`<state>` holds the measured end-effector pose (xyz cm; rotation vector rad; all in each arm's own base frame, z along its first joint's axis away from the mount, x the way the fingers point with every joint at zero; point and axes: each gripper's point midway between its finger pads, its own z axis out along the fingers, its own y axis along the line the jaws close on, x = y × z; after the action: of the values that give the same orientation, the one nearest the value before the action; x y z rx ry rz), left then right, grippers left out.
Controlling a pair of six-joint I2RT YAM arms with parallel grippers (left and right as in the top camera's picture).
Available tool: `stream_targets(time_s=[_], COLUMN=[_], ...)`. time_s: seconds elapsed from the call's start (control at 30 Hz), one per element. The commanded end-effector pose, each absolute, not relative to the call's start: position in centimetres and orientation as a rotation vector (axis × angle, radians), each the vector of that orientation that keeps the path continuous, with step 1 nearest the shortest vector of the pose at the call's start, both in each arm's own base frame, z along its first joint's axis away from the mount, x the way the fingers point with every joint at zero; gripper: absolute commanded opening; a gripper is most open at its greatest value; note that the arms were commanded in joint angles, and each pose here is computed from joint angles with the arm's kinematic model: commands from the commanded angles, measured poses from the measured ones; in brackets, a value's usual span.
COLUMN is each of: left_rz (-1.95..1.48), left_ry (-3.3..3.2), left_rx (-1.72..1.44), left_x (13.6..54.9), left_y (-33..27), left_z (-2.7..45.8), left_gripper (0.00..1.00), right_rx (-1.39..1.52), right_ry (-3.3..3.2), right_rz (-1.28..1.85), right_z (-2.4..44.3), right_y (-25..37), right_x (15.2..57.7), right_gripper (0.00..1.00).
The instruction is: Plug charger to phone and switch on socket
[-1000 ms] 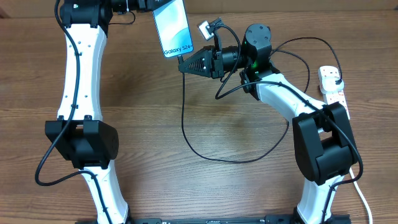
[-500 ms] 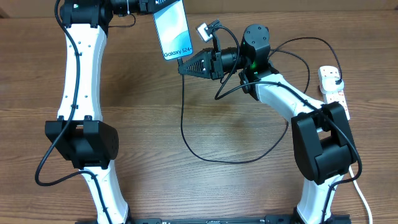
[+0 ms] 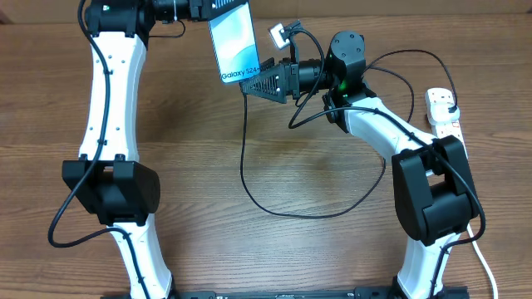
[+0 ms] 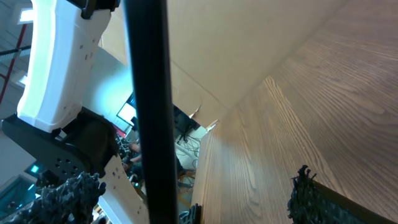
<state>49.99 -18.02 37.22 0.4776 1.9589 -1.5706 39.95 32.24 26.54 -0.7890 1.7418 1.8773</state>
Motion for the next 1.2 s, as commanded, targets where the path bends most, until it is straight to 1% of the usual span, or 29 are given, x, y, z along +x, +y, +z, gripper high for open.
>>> stream_targets(time_s=[0.0, 0.1, 0.23, 0.4, 0.5, 0.6, 0.7, 0.93, 1.17], left_rz=[-1.562, -1.564, -1.564, -1.568, -1.567, -1.551, -1.524, -1.392, -1.307], left_ry=[1.92, 1.931, 1.953, 1.971, 1.978, 2.004, 2.049, 2.172, 2.298], left_rx=[0.499, 0.467, 0.418, 0.381, 0.372, 0.343, 0.295, 0.267, 0.253], left_x=[49.6, 49.8, 50.0, 50.1, 50.1, 50.3, 50.6, 50.5, 50.2], left_y=[-17.0, -16.2, -14.9, -14.1, -14.1, -14.2, -14.3, -15.7, -17.9], left_z=[38.6, 38.5, 38.2, 37.9, 37.8, 37.4, 36.6, 33.7, 30.1], left_gripper=[0.04, 0.04, 0.04, 0.04, 0.04, 0.04, 0.04, 0.04, 0.04], right_rx=[-0.799, -0.767, -0.604, -0.358, -0.17, 0.082, 0.263, 0.486, 0.556], right_ry=[1.719, 1.735, 1.842, 2.043, 2.204, 2.409, 2.534, 2.634, 2.666], right_rz=[1.863, 1.857, 1.848, 1.738, 1.586, 1.322, 1.075, 0.786, 0.756], right_z=[27.3, 27.1, 25.7, 21.2, 17.3, 12.2, 8.8, 5.6, 5.0], right_y=[32.2, 31.7, 30.3, 28.0, 26.2, 23.3, 20.2, 14.7, 12.6], right_x=[40.2, 40.8, 42.8, 45.6, 47.0, 47.9, 48.0, 47.7, 47.3], right_gripper=[1.0, 1.0, 1.0, 1.0, 1.0, 1.0, 1.0, 1.0, 1.0])
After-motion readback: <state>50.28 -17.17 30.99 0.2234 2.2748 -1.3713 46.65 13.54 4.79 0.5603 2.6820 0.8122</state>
